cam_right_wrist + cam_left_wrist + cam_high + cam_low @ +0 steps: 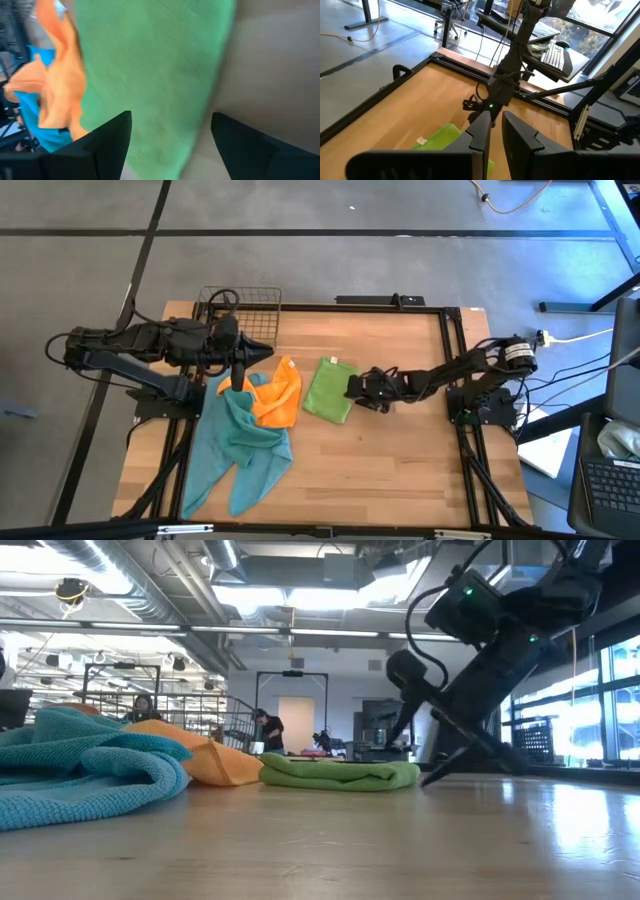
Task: Fold microfiber towels
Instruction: Put the folded green microfiber cloth into the wire basket
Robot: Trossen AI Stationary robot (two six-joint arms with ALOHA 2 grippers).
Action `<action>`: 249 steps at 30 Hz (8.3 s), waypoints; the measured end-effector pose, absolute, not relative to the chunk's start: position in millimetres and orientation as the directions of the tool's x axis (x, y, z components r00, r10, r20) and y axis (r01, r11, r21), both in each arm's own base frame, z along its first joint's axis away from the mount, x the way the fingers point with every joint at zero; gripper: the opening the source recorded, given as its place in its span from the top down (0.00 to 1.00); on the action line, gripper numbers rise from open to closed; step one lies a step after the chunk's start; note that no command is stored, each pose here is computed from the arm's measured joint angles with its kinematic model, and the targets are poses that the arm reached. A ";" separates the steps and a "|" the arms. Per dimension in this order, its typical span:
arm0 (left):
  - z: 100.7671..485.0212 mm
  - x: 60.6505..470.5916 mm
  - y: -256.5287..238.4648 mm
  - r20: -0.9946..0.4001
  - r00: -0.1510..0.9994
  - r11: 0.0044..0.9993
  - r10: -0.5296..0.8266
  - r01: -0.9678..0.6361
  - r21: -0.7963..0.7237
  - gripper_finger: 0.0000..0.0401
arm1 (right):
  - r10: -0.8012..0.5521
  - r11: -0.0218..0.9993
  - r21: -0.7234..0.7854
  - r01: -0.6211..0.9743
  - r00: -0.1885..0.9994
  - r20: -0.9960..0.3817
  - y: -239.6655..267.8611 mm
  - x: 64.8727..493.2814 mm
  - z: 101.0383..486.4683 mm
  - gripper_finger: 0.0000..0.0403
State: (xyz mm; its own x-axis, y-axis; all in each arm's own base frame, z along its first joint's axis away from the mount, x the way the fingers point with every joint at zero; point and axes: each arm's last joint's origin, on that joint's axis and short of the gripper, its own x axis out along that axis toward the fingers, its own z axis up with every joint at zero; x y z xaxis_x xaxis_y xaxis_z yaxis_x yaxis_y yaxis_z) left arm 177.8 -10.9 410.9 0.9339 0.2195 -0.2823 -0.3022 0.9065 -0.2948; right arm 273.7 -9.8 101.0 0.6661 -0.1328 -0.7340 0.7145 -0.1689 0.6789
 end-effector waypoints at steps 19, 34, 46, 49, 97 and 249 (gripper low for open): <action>410.8 178.0 -11.0 -0.283 0.934 0.874 0.220 -0.317 -0.367 0.90 | -0.231 -0.033 0.688 0.725 0.664 -0.711 -19.3 278.8 90.4 0.45; 414.4 179.0 -10.5 -0.245 0.940 0.856 0.239 -0.323 -0.403 0.90 | -0.309 0.118 0.682 0.722 0.680 -0.666 -23.5 293.4 94.6 0.97; 422.0 173.2 -2.4 -0.187 0.939 0.912 0.288 -0.329 -0.247 0.90 | -0.110 0.698 0.547 0.462 0.824 -0.555 -43.1 365.6 174.1 0.99; 424.8 170.9 8.0 -0.206 0.940 0.926 0.271 -0.313 -0.210 0.90 | -0.044 0.807 0.459 0.373 0.811 -0.583 -52.5 378.0 202.0 0.99; 377.8 254.1 94.5 -0.243 0.881 0.913 -0.406 0.377 -0.156 0.57 | 0.197 0.922 -0.168 -0.349 0.795 -0.573 -28.1 385.9 390.5 0.99; 266.7 148.5 316.8 -0.984 -0.113 0.780 0.140 -0.599 0.180 0.96 | -0.137 0.990 -0.061 0.124 0.828 -0.544 -176.1 410.9 338.8 0.58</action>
